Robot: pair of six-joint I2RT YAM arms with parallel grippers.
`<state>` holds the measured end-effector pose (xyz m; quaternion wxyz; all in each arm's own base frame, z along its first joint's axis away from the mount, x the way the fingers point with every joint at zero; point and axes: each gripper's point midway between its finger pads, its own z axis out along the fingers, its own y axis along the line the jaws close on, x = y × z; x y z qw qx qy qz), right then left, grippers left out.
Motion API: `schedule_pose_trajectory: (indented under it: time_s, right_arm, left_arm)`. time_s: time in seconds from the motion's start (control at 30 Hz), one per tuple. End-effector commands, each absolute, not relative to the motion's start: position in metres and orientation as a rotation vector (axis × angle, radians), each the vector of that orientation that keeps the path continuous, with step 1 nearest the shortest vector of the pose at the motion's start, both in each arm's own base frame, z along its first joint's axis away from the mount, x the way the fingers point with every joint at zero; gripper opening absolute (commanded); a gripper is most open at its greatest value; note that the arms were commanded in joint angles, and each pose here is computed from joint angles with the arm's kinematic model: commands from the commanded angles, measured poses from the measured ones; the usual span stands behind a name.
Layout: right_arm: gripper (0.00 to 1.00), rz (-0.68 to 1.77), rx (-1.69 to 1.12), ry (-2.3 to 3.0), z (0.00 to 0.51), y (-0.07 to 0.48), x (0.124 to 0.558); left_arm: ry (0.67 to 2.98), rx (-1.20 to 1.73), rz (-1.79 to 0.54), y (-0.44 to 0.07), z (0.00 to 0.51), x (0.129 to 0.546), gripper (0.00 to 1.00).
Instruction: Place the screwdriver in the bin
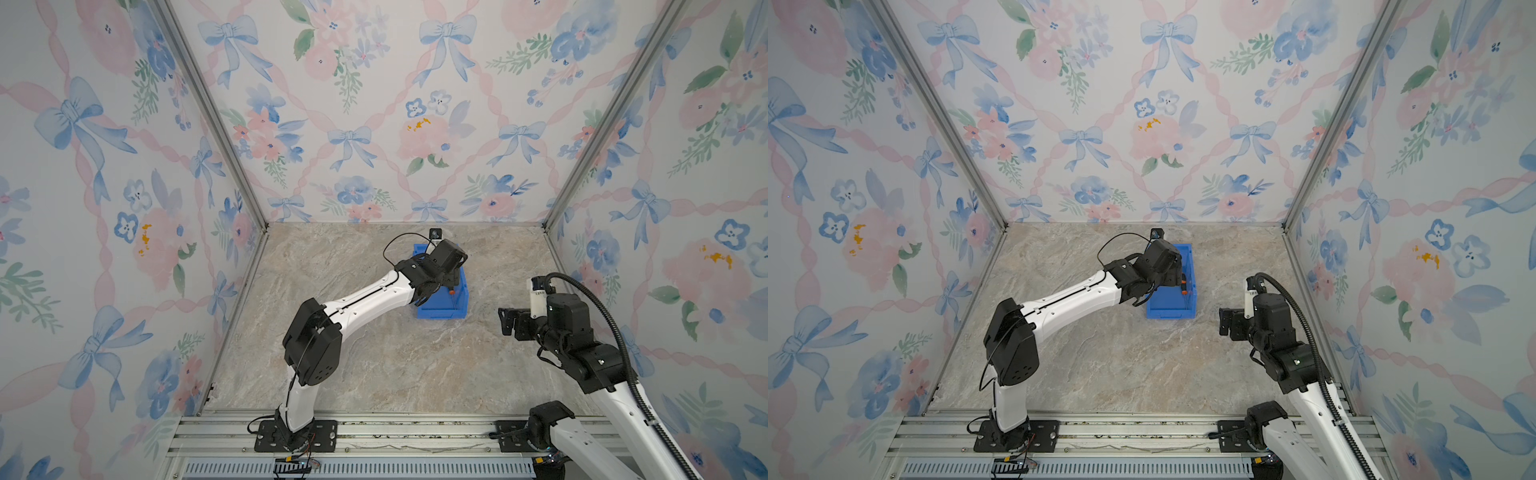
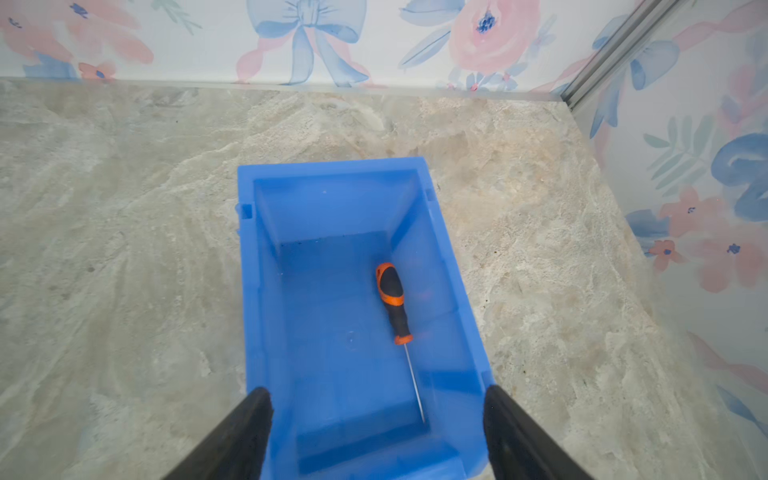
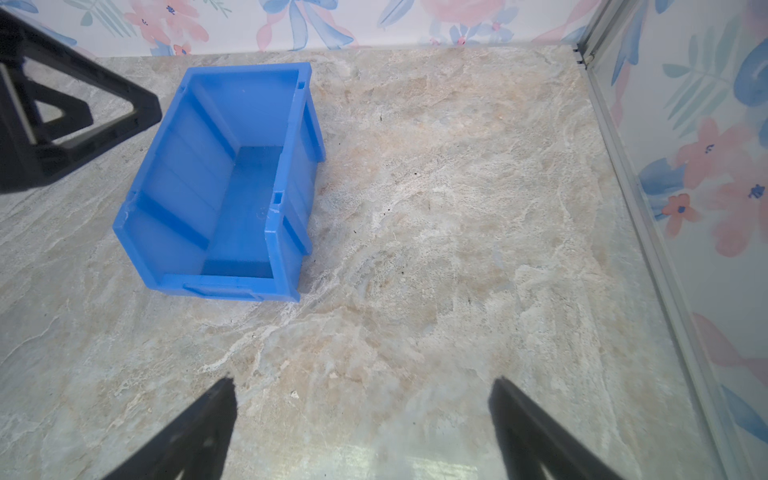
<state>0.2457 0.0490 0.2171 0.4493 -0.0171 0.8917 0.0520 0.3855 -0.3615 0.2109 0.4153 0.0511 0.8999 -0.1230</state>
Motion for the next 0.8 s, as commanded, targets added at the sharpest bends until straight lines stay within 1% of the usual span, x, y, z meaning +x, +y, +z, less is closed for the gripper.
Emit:
schedule_pose_trajectory:
  time_s: [0.0, 0.1, 0.27, 0.37, 0.5, 0.57, 0.67, 0.77]
  right_arm:
    - [0.97, 0.128, 0.035, 2.164, 0.222, 0.041, 0.247]
    - [0.97, 0.121, 0.081, 2.142, 0.221, 0.037, 0.250]
    - [0.97, 0.005, 0.154, 2.101, 0.211, 0.019, 0.259]
    - [0.97, -0.104, 0.224, 2.075, 0.202, 0.001, 0.262]
    - [0.97, -0.164, 0.108, 2.117, 0.171, 0.006, 0.274]
    - [0.97, -0.182, 0.093, 2.147, 0.156, 0.007, 0.278]
    - [0.97, -0.179, 0.087, 2.129, 0.143, 0.009, 0.286]
    - [0.97, -0.215, 0.069, 2.094, 0.143, 0.007, 0.297]
  left_arm:
    - [2.262, 0.132, -0.168, -0.316, 0.205, 0.377, 0.97]
    - [2.263, 0.121, -0.102, -0.275, 0.196, 0.369, 0.98]
    - [2.242, 0.060, 0.066, -0.195, 0.175, 0.359, 0.98]
    - [2.240, 0.012, 0.056, -0.158, 0.166, 0.355, 0.97]
    - [2.100, -0.107, 0.001, -0.113, 0.172, 0.352, 0.97]
    - [2.080, -0.135, -0.011, -0.090, 0.157, 0.347, 0.98]
    - [2.044, -0.178, 0.087, -0.055, 0.151, 0.344, 0.98]
    - [2.037, -0.198, 0.194, -0.028, 0.145, 0.340, 0.98]
